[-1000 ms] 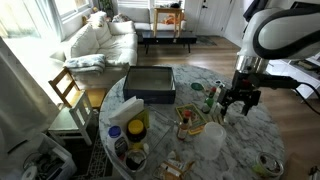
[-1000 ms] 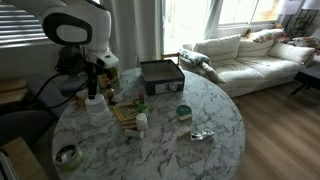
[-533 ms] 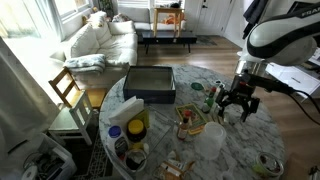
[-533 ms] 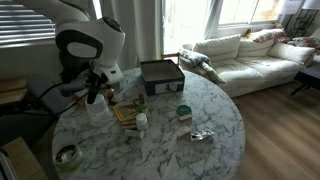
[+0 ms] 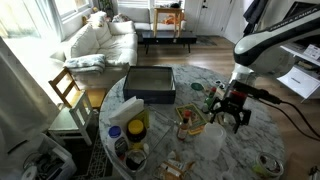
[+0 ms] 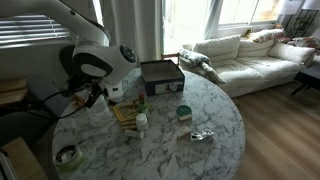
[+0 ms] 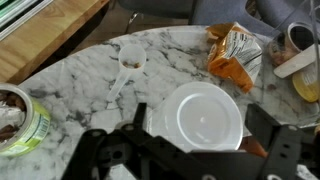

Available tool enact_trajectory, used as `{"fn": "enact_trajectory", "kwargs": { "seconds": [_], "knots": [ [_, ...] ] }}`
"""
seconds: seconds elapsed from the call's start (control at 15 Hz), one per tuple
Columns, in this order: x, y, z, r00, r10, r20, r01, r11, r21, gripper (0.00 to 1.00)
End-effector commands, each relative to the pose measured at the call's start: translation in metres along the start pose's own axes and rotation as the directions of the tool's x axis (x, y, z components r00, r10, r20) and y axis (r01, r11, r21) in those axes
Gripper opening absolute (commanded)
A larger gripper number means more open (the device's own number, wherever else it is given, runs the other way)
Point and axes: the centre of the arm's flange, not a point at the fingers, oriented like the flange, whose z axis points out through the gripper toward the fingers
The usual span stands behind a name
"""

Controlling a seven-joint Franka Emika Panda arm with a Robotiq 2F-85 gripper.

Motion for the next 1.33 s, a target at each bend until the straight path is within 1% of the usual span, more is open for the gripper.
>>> {"fn": "enact_trajectory", "kwargs": {
  "seconds": [0.0, 0.07, 0.4, 0.73, 0.93, 1.27],
  "knots": [
    [0.023, 0.001, 0.009, 0.994, 0.076, 0.076, -0.08, 0.996, 0.045, 1.0],
    [0.024, -0.001, 0.013, 0.993, 0.082, 0.091, -0.086, 0.995, 0.049, 1.0],
    [0.034, -0.007, 0.023, 0.989, 0.111, 0.099, -0.116, 0.992, 0.045, 1.0],
    [0.04, -0.01, 0.025, 0.981, 0.144, 0.132, -0.157, 0.984, 0.09, 1.0],
    [0.043, -0.007, 0.023, 0.966, 0.219, 0.139, -0.236, 0.965, 0.113, 1.0],
    [0.043, 0.004, 0.016, 0.93, 0.339, 0.141, -0.354, 0.93, 0.098, 1.0]
  ]
}}
